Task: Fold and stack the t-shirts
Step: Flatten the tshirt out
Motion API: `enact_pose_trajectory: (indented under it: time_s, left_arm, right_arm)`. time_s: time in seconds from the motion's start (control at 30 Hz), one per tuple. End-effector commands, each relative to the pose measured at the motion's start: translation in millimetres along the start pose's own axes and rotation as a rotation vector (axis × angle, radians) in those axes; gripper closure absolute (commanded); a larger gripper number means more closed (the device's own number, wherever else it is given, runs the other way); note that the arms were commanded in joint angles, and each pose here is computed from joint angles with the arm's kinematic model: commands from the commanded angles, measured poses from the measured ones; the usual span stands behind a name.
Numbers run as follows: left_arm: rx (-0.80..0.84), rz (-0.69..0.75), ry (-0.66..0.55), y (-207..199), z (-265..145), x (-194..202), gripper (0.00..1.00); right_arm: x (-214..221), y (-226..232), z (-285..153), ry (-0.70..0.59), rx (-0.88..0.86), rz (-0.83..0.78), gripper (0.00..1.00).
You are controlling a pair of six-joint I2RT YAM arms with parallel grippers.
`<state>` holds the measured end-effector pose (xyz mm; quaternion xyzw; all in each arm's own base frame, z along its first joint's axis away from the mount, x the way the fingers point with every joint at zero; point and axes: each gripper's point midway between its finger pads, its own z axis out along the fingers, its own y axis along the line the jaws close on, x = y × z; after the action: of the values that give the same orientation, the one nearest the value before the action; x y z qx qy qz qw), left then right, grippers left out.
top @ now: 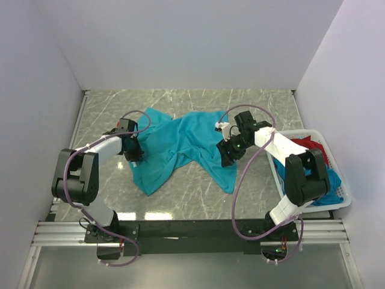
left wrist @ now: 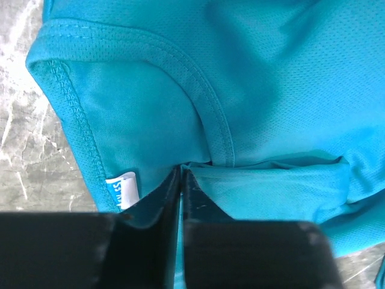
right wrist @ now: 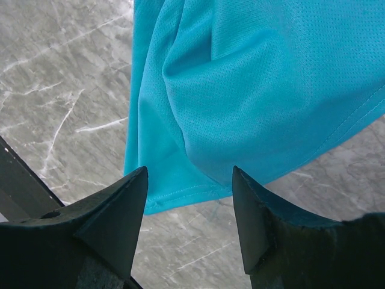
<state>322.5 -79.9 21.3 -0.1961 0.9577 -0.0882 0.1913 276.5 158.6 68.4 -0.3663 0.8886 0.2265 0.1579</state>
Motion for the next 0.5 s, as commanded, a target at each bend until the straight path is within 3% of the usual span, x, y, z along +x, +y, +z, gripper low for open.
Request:
enact_pose_trajectory:
  time_s: [0.0, 0.07, 0.33, 0.47]
  left_arm:
    - [0.033, 0.011, -0.035, -8.6, -6.7, -12.1, 0.94]
    - [0.042, 0.013, -0.042, -9.8, -9.4, -12.3, 1.0]
    - [0.263, 0.005, -0.112, -43.1, -72.0, -8.0, 1.0]
    - [0.372, 0.036, -0.106, -57.2, -108.1, 13.9, 1.0]
  right_arm:
    - [-9.1, 5.3, -9.7, -0.047, 0.012, -0.048, 0.35]
    - [-10.0, 6.3, -13.2, -0.059, 0.016, -0.059, 0.35]
    - [-0.4, 20.7, -16.0, -0.053, -0.007, -0.151, 0.36]
    - [26.9, 54.0, -2.5, 0.049, -0.046, -0.27, 0.36]
